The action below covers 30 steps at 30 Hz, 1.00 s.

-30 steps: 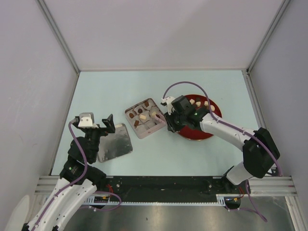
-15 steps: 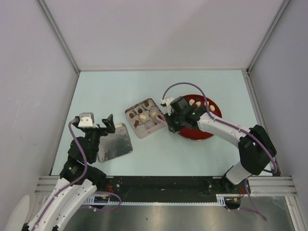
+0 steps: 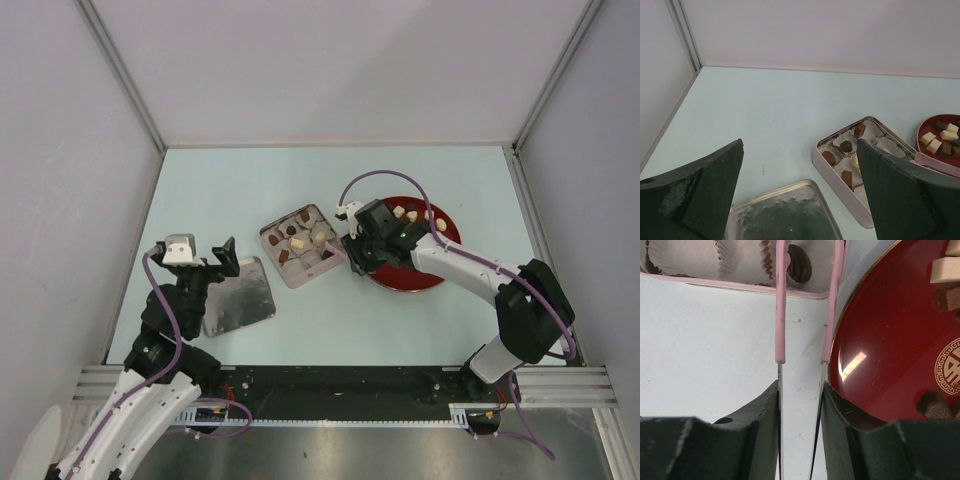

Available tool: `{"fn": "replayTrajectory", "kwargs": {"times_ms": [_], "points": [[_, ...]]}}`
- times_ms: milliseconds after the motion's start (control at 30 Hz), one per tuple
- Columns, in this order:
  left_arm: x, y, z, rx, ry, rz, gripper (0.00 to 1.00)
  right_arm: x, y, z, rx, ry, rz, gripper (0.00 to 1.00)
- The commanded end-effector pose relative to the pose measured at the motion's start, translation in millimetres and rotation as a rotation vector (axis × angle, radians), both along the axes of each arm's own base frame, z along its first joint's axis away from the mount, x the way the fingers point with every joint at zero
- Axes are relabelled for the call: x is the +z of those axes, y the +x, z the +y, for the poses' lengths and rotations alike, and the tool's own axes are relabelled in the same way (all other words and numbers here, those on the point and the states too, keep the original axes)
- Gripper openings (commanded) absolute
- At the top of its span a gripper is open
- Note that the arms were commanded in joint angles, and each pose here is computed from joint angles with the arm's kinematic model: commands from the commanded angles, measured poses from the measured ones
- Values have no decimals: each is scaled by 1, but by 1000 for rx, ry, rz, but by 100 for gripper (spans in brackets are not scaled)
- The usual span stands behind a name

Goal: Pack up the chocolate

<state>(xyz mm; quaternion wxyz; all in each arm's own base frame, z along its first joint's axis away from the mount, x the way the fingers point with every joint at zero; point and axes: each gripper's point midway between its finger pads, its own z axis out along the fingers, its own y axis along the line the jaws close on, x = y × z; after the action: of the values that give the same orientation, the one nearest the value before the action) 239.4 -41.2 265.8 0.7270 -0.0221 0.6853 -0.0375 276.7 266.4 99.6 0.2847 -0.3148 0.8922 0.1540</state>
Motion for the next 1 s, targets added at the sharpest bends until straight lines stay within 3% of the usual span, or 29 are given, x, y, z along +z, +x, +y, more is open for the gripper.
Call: {"fn": "replayTrajectory", "kwargs": {"times_ms": [0,300,500,667,867,967], "points": [[4,1,2,12,2,-17,100,27,14,6,-14,43,-68,38],[5,1,3,12,2,-21,100,61,21,-2,-82,99,-148,38],[6,0,3,13,-4,-25,100,79,38,-40,-276,89,-215,38],[8,-1,5,18,-6,-30,100,68,45,-85,-484,68,-199,38],[8,-1,4,15,-7,-33,100,42,39,-111,-608,50,-141,39],[8,-1,4,15,-8,-33,100,28,36,-114,-628,31,-112,44]]}}
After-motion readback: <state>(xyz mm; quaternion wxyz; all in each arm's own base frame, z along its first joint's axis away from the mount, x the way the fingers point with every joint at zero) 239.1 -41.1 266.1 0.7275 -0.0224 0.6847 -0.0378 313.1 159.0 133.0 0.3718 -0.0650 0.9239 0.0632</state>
